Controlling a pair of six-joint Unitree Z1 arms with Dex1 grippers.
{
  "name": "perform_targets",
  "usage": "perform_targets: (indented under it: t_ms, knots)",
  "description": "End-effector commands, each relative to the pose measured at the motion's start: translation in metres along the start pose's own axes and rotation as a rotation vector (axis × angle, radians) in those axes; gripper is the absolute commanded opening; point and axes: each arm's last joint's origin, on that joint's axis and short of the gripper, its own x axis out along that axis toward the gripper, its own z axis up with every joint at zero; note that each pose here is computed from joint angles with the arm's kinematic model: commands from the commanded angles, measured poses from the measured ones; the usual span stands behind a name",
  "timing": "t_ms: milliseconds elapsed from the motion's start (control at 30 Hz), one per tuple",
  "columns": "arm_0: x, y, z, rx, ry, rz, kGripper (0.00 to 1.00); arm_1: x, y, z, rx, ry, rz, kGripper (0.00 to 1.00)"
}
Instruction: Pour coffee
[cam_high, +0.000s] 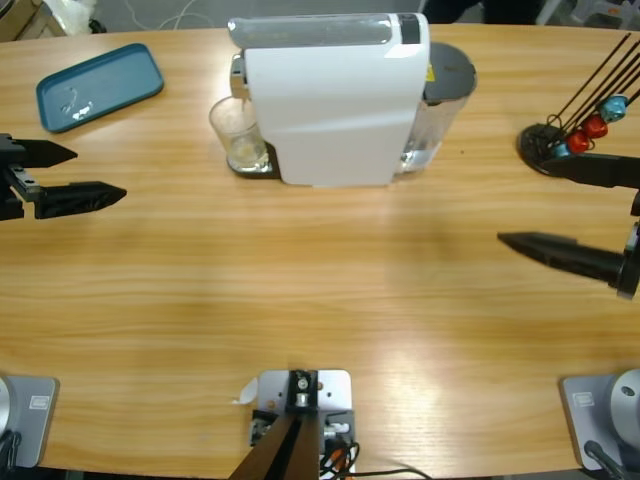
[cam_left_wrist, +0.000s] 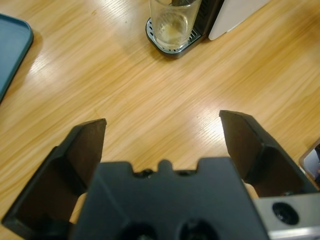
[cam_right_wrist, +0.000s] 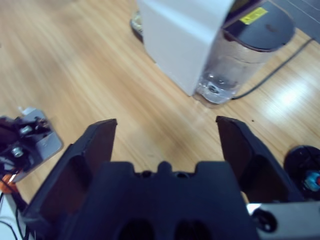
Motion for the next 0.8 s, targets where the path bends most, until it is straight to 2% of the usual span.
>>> perform_targets:
  t_ms: [33,133,200,467,800]
  knots:
    - [0.014,0.0,-0.006,0.003,0.059,-0.016,0.991,-0.002,0.002,-0.014,0.045,-0.025,-0.017,0.711]
    - [0.014,0.0,-0.007,0.003,0.06,-0.016,0.991,0.006,0.003,-0.013,0.051,0.017,0.001,0.929]
    - [0.014,0.0,-0.007,0.003,0.061,-0.016,0.991,0.013,0.004,-0.012,0.051,0.048,0.013,0.995]
    - [0.015,0.0,-0.007,0.003,0.064,-0.016,0.991,0.033,0.004,-0.006,0.047,0.144,0.011,1.0]
    - [0.017,0.001,-0.007,0.002,0.07,-0.016,0.991,0.027,0.002,-0.009,0.036,0.112,-0.015,1.0]
